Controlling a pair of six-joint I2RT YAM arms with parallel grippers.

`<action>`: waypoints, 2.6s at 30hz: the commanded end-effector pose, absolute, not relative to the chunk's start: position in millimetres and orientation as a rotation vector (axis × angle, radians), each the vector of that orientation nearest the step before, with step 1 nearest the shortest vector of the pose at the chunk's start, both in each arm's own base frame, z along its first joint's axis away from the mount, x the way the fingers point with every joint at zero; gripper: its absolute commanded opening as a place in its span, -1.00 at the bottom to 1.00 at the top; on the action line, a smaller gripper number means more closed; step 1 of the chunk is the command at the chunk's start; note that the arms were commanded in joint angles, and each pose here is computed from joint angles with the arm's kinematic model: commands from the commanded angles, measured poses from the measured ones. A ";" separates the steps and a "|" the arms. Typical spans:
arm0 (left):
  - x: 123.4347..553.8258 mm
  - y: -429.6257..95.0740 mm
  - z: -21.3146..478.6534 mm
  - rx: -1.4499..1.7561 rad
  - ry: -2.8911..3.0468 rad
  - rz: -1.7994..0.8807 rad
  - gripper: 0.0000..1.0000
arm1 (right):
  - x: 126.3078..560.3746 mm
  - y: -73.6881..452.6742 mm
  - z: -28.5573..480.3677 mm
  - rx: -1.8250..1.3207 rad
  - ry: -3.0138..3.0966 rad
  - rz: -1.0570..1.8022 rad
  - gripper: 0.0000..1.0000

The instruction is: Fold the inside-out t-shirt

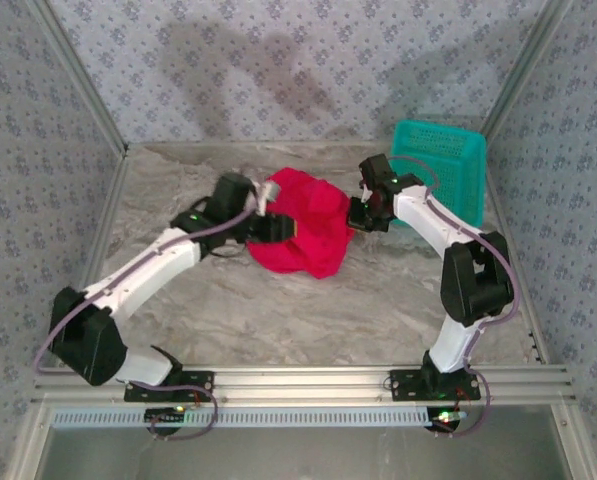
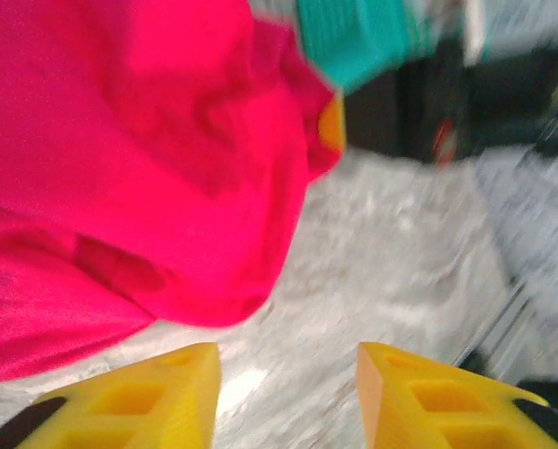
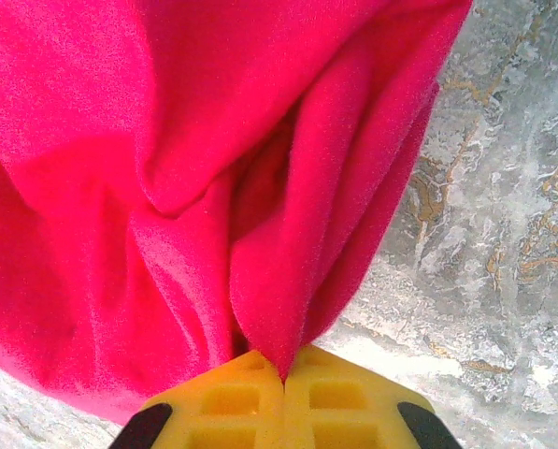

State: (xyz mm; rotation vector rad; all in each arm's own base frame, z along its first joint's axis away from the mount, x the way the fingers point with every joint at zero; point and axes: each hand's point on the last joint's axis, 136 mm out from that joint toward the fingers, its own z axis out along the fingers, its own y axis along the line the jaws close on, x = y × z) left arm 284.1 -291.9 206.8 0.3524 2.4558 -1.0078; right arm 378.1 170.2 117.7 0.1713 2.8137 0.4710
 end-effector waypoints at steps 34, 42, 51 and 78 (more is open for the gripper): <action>299.7 -304.7 302.2 0.583 2.317 -0.612 -1.00 | 342.5 126.6 113.3 0.054 2.896 0.268 -1.00; 326.3 -226.4 378.5 0.294 2.202 -0.755 -1.00 | 306.6 114.4 162.7 -0.006 2.822 0.264 -1.00; 334.0 -258.2 283.8 0.231 2.322 -0.969 -1.00 | 333.2 127.9 158.0 0.067 2.749 0.338 -1.00; 345.2 -254.9 249.3 0.170 2.372 -0.914 -1.00 | 303.1 239.0 108.8 -0.007 2.768 0.511 -0.06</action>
